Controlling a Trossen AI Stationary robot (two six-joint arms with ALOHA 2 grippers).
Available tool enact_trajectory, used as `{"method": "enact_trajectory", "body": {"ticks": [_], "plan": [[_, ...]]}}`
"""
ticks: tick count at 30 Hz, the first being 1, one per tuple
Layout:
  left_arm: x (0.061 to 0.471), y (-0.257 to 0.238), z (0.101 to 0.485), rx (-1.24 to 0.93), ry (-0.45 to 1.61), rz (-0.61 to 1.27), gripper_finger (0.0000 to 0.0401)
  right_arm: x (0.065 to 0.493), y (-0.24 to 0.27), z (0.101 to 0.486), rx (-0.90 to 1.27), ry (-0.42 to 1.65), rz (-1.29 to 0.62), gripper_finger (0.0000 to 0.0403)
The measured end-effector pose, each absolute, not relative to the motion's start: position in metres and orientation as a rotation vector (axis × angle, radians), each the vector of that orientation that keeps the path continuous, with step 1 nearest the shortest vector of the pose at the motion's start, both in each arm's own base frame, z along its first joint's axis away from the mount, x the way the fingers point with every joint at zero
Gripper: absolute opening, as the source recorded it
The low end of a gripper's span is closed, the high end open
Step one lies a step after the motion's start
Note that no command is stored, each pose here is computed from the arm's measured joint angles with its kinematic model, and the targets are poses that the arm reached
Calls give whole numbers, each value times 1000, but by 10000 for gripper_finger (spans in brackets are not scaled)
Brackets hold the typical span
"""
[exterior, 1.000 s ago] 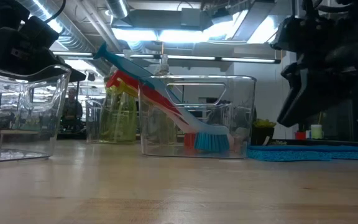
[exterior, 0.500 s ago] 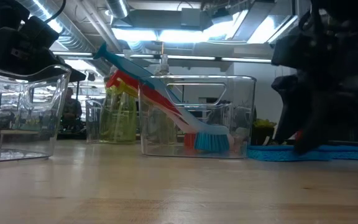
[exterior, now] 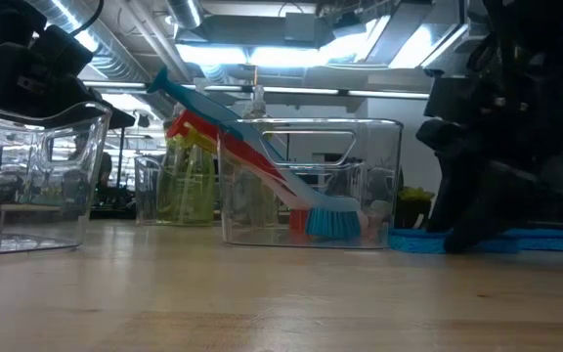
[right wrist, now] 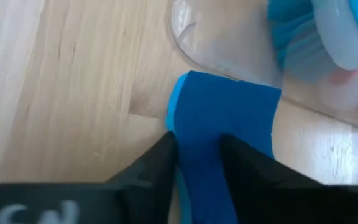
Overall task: Pick & Place Kitchen Sink Supplies
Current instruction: Put the blue sponge into the bottom transparent bin
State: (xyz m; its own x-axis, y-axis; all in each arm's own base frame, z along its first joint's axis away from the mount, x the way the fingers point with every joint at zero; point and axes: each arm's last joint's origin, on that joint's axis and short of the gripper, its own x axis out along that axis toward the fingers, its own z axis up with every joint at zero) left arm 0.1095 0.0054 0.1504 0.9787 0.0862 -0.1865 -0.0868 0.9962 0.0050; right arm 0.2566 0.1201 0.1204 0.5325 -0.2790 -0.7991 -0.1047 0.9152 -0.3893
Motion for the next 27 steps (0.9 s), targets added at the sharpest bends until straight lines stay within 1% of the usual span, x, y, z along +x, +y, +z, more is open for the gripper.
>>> {"method": "enact_trajectory", "body": {"ticks": [5, 7, 11, 14, 21, 25, 27], "plan": [[109, 5, 150, -3, 188, 87, 8, 256, 120, 120, -430, 1018, -95, 27], [109, 5, 150, -3, 187, 87, 7, 256, 120, 121, -427, 1017, -94, 11], [109, 5, 150, -3, 188, 87, 7, 261, 122, 129, -407, 1010, -96, 18], [109, 5, 150, -3, 188, 87, 9, 267, 126, 142, -359, 992, -55, 9], [109, 5, 151, -3, 187, 87, 13, 275, 137, 170, -104, 981, 53, 6], [110, 5, 150, -3, 187, 87, 11, 284, 144, 182, -1, 917, 132, 4], [109, 5, 150, -3, 190, 87, 9, 290, 149, 189, 31, 844, 190, 4]]}}
